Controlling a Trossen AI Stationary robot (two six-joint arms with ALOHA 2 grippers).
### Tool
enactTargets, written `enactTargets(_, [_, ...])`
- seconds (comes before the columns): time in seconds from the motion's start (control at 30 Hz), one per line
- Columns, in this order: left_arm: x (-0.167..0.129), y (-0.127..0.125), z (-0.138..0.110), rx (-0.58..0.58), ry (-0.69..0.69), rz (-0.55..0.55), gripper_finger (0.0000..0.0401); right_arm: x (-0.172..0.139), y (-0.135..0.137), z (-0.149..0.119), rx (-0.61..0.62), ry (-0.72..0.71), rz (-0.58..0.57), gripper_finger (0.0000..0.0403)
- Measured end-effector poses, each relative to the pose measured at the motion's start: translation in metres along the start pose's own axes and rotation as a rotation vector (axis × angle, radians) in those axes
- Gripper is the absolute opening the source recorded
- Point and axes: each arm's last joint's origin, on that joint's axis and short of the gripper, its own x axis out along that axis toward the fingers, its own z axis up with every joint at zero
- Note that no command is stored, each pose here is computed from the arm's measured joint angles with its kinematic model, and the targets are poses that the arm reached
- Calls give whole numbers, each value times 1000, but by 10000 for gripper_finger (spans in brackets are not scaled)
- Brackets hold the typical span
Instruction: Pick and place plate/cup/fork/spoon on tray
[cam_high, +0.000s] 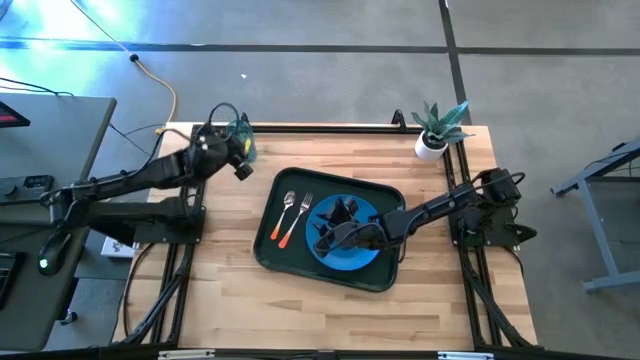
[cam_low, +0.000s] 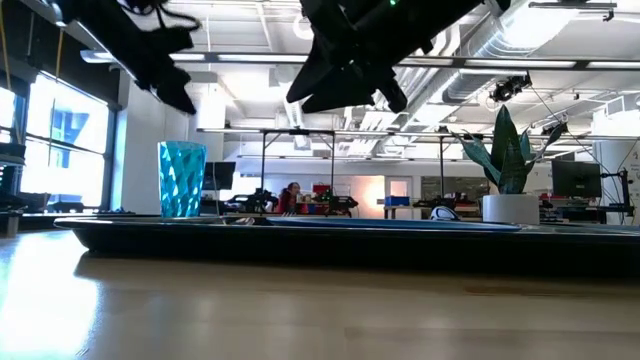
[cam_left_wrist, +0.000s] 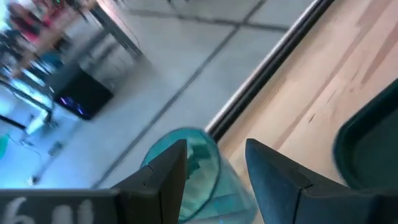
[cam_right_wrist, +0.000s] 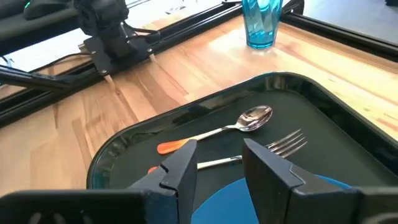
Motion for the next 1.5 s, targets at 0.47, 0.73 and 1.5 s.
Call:
enactTargets(0.47, [55,24,0,-76,191,-116,138,0,-5,-8,-61,72,-34,119])
enactTargets(0.73, [68,21,-1,-90,302,-250,123,0,-4,-8,-59,92,-4,119])
enactTargets(1.5, [66,12,-1,247,333,-319,6,1,-4,-8,-77,116,31,119])
